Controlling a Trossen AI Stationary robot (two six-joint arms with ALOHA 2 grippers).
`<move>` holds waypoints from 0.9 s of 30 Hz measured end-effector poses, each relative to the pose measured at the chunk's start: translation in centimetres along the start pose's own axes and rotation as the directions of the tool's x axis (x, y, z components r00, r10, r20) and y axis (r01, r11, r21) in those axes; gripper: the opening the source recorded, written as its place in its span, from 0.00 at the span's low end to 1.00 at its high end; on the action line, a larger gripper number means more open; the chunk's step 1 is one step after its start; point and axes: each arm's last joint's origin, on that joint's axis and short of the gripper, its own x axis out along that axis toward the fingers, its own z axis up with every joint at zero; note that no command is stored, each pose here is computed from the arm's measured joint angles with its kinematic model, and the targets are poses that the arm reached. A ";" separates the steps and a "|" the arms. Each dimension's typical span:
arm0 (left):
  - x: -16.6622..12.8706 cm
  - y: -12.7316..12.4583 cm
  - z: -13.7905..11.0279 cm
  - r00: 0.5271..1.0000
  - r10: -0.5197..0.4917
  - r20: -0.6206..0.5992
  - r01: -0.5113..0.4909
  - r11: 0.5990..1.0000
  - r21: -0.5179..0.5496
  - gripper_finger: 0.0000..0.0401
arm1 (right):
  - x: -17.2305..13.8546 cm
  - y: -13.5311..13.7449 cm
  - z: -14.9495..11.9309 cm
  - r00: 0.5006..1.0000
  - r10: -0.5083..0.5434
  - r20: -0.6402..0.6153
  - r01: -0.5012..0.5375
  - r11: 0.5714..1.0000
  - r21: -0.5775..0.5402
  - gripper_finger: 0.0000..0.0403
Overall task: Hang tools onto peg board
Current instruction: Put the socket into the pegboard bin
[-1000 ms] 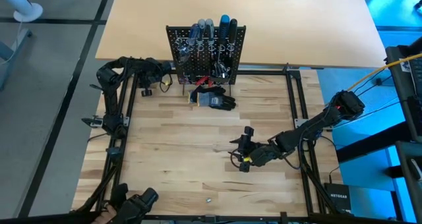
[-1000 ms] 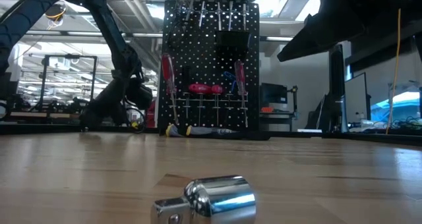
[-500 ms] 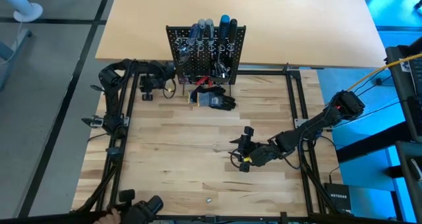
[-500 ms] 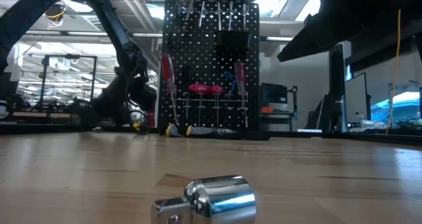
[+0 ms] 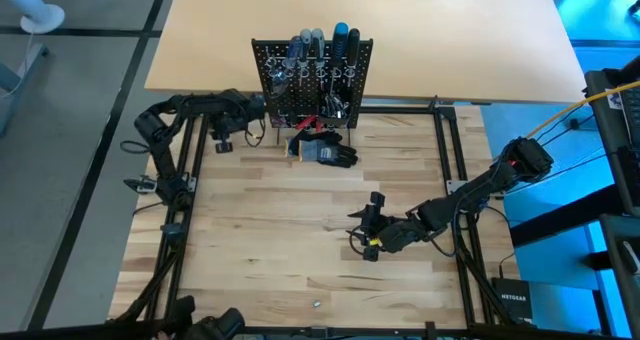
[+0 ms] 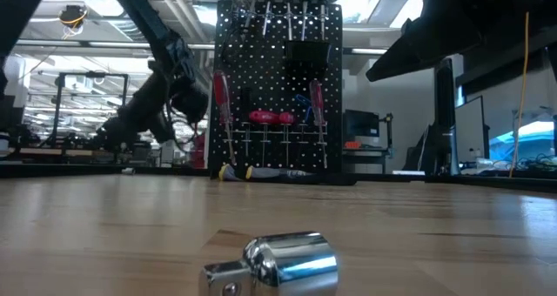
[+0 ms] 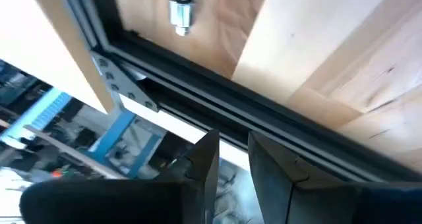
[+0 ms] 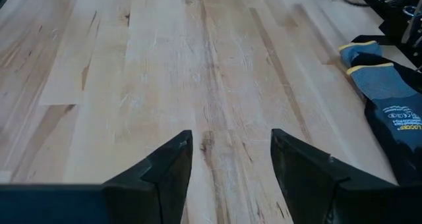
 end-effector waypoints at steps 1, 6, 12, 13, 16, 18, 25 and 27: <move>-0.3 0.1 -0.3 1.000 -0.003 0.018 0.003 1.000 -0.029 0.18 | 0.0 0.0 0.0 1.000 0.000 0.000 0.000 1.000 0.000 0.50; -0.8 1.2 -1.5 0.996 -0.012 0.092 0.033 0.973 -0.227 0.18 | 0.0 0.0 0.0 1.000 0.000 0.000 0.000 1.000 0.000 0.50; -0.1 2.6 -2.1 0.964 -0.146 0.221 0.220 0.908 -0.357 0.18 | 0.0 0.0 0.0 1.000 0.001 0.000 -0.001 1.000 -0.001 0.50; 0.0 2.8 -2.0 0.953 -0.171 0.248 0.255 0.897 -0.362 0.18 | 0.0 0.0 0.0 1.000 0.001 0.000 -0.001 1.000 -0.001 0.50; 0.3 3.0 -1.8 0.921 -0.231 0.312 0.336 0.877 -0.343 0.18 | 0.0 0.0 0.0 1.000 0.001 0.000 -0.001 1.000 -0.001 0.50; 0.4 3.1 -1.7 0.913 -0.237 0.332 0.346 0.881 -0.323 0.18 | 0.0 0.0 0.0 1.000 0.001 0.000 -0.001 1.000 -0.001 0.50; 0.4 3.2 -1.5 0.906 -0.231 0.355 0.345 0.887 -0.305 0.34 | 0.0 -0.1 -0.3 1.000 -0.002 -0.010 0.002 1.000 -0.005 0.50; 0.3 3.3 -1.4 0.904 -0.214 0.369 0.329 0.901 -0.283 0.40 | 0.0 0.0 -0.3 1.000 -0.002 -0.008 0.002 1.000 -0.004 0.50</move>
